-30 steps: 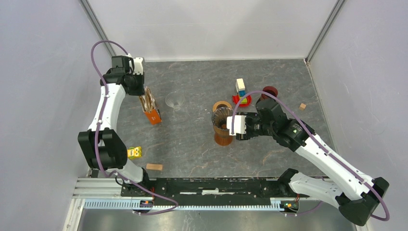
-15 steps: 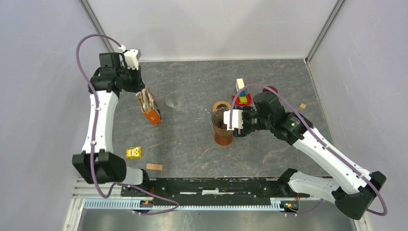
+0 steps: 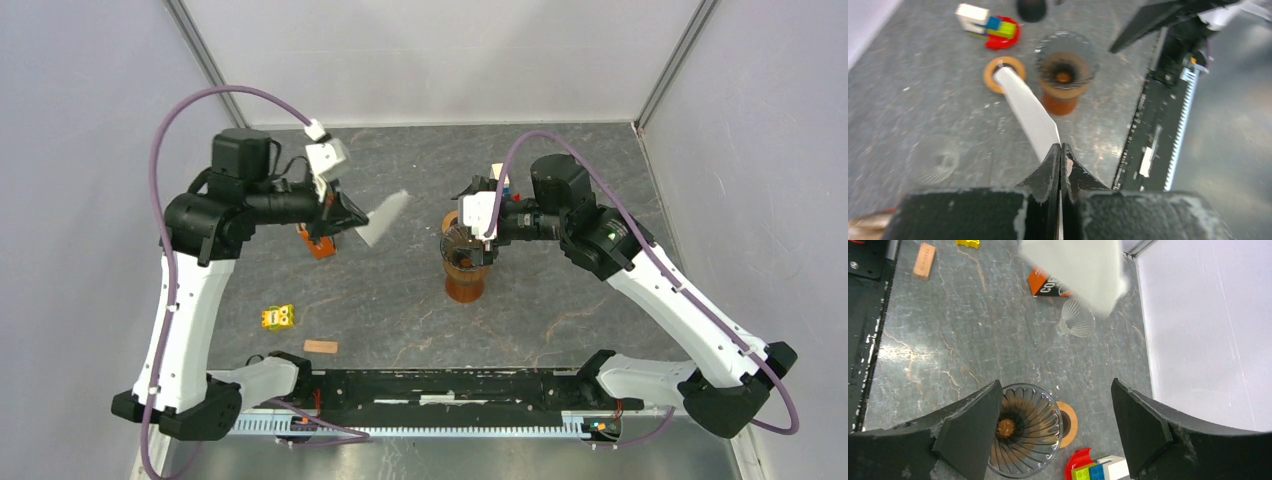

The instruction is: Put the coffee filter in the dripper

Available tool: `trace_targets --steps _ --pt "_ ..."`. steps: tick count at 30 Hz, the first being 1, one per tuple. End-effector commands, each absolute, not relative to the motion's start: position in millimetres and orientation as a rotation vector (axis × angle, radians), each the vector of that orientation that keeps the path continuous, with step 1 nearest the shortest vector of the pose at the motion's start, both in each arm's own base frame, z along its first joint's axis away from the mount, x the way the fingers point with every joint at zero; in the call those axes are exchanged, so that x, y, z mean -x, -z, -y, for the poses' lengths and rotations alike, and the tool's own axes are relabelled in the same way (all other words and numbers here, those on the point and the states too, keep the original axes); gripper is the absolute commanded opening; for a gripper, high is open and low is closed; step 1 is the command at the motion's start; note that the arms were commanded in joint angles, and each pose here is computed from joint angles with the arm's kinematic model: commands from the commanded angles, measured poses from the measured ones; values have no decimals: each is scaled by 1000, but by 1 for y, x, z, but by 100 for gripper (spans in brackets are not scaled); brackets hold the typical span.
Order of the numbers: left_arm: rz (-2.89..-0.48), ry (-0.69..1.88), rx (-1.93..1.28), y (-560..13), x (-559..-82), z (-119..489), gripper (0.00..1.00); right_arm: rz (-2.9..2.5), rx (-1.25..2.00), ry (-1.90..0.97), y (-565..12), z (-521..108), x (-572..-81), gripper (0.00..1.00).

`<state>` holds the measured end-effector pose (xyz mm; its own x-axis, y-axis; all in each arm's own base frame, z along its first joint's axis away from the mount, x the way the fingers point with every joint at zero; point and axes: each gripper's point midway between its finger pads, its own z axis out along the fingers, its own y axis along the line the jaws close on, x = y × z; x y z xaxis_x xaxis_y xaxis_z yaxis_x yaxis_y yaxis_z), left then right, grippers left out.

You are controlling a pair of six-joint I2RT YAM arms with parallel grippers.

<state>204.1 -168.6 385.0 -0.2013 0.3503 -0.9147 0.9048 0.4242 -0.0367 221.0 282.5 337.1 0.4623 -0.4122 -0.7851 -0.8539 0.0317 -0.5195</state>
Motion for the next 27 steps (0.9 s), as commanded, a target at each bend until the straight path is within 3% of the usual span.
trace_targets --steps 1,8,15,27 --pt "-1650 901 -1300 -376 -167 199 2 -1058 1567 -571 -355 -290 -208 87" --pt "-1561 1018 -1450 -358 -144 230 2 -999 1675 -774 -321 -294 -171 85" --pt "-1507 1027 -1500 -351 -139 243 2 -997 1725 -896 -287 -296 -154 67" --pt "-1460 957 -1597 -330 -139 237 2 -1016 1685 -797 -297 -272 -159 71"
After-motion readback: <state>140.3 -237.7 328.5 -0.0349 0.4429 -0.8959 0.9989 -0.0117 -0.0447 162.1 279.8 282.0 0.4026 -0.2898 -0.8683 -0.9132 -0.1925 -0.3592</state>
